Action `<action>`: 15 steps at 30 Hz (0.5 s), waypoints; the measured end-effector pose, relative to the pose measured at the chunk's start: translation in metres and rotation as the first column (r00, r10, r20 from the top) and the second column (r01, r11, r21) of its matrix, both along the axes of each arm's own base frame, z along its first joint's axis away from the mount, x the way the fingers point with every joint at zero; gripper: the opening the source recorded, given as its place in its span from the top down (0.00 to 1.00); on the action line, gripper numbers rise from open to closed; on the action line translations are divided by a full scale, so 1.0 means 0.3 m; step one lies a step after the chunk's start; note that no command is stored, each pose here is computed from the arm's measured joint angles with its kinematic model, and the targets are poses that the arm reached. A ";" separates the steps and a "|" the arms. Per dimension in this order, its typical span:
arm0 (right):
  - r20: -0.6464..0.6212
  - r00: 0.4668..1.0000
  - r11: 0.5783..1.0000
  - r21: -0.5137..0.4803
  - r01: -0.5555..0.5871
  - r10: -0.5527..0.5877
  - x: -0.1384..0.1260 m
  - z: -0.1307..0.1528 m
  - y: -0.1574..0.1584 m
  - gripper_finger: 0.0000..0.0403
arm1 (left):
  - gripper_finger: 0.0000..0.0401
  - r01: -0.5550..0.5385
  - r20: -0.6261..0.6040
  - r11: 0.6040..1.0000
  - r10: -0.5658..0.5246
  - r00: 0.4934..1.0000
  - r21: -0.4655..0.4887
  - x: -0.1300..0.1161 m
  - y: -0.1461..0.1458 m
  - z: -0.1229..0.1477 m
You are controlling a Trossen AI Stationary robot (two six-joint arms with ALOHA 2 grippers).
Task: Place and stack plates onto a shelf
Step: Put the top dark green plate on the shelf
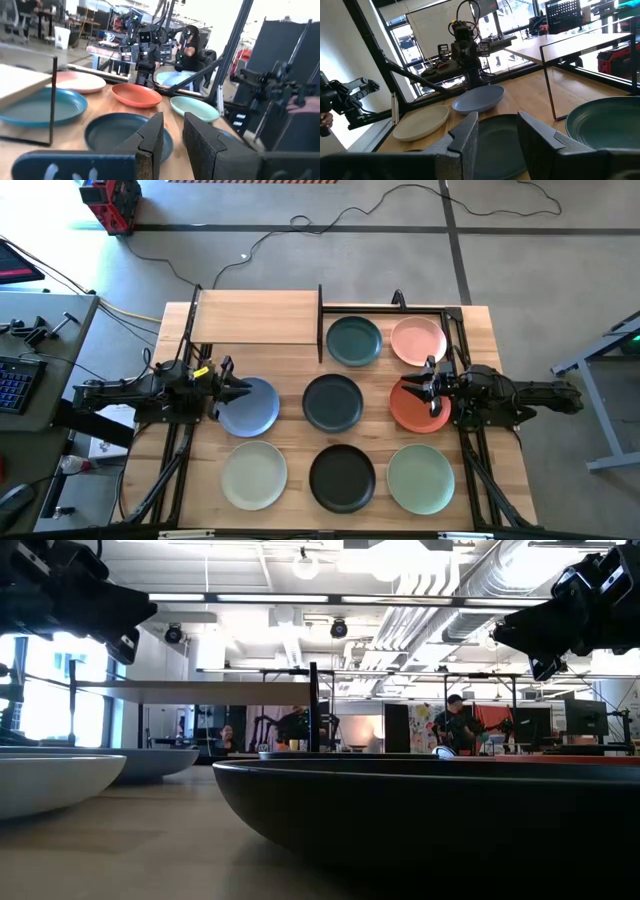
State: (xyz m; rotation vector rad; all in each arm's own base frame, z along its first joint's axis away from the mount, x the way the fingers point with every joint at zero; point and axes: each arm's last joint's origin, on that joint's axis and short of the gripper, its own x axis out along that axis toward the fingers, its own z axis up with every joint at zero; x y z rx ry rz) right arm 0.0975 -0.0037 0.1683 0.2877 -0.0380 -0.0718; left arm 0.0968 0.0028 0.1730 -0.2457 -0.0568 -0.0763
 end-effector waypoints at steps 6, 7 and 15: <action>0.000 1.000 1.000 0.000 0.000 0.000 0.000 0.000 0.000 0.69 | 0.84 0.006 0.041 0.998 -0.004 0.999 -0.057 -0.001 0.000 0.015; 0.000 1.000 1.000 0.000 0.000 0.000 0.000 0.000 0.000 0.69 | 0.84 0.007 0.065 0.999 -0.004 0.998 -0.054 -0.002 0.000 0.022; 0.000 1.000 1.000 0.000 0.000 0.000 0.000 0.000 0.000 0.69 | 0.84 -0.079 0.282 0.993 0.102 0.954 -0.090 -0.020 0.009 0.092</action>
